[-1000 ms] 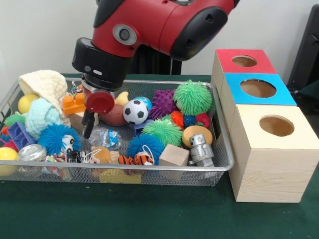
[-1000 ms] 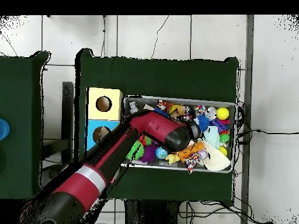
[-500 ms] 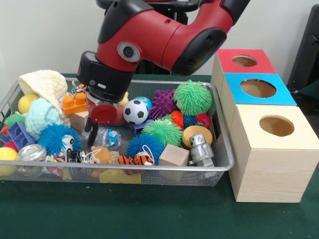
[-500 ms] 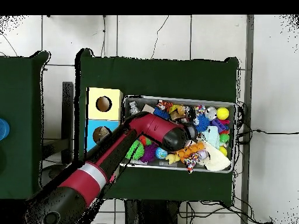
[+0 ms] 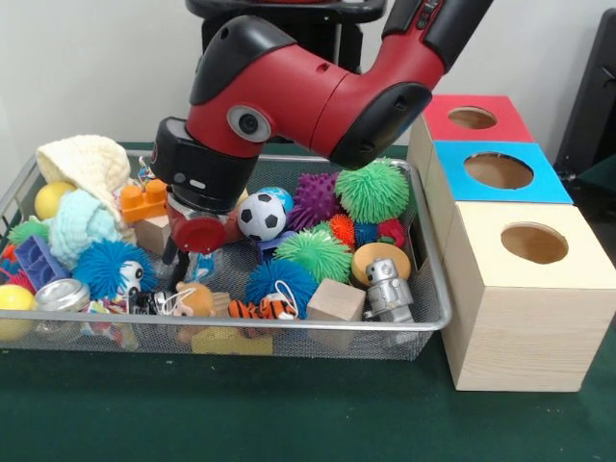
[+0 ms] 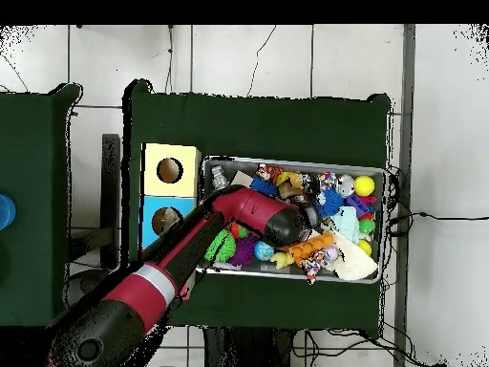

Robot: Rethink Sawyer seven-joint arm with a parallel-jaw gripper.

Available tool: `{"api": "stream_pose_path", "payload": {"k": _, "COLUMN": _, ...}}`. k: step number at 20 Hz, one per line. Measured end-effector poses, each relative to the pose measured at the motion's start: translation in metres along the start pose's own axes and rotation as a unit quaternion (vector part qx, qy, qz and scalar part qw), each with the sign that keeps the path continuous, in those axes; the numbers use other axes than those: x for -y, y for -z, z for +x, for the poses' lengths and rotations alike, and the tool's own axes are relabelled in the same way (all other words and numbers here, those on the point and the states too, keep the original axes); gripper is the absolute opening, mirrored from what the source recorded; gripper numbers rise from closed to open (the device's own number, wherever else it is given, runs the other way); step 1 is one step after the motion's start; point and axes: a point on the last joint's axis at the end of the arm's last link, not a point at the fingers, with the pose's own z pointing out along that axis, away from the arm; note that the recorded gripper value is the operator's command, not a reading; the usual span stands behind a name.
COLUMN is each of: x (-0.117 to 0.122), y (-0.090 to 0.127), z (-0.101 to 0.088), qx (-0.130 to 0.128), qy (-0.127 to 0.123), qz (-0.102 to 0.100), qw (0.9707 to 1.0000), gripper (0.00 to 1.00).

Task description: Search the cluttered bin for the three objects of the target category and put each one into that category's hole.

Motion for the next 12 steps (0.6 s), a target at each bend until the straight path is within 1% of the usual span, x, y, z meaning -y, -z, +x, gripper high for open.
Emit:
{"api": "stream_pose_path", "payload": {"k": 4, "x": 0.001, "y": 0.001, "z": -0.001, "qx": 0.000, "qy": 0.001, "qz": 0.001, "qw": 1.0000, "gripper": 1.00}}
{"api": "stream_pose_path", "payload": {"k": 7, "x": 0.004, "y": 0.005, "z": -0.007, "qx": 0.002, "qy": 0.005, "qz": 0.002, "qw": 1.0000, "gripper": 1.00}}
{"api": "stream_pose_path", "payload": {"k": 8, "x": 0.004, "y": 0.007, "z": -0.009, "qx": 0.004, "qy": 0.006, "qz": 0.000, "qw": 1.0000, "gripper": 1.00}}
{"api": "stream_pose_path", "payload": {"k": 10, "x": 0.006, "y": 0.019, "z": -0.016, "qx": 0.015, "qy": 0.008, "qz": -0.007, "qw": 0.9998, "gripper": 1.00}}
{"api": "stream_pose_path", "payload": {"k": 11, "x": 0.006, "y": 0.020, "z": -0.017, "qx": 0.016, "qy": 0.009, "qz": -0.008, "qw": 0.9998, "gripper": 1.00}}
{"api": "stream_pose_path", "payload": {"k": 12, "x": 0.006, "y": 0.029, "z": -0.020, "qx": 0.023, "qy": 0.009, "qz": -0.014, "qw": 0.9996, "gripper": 1.00}}
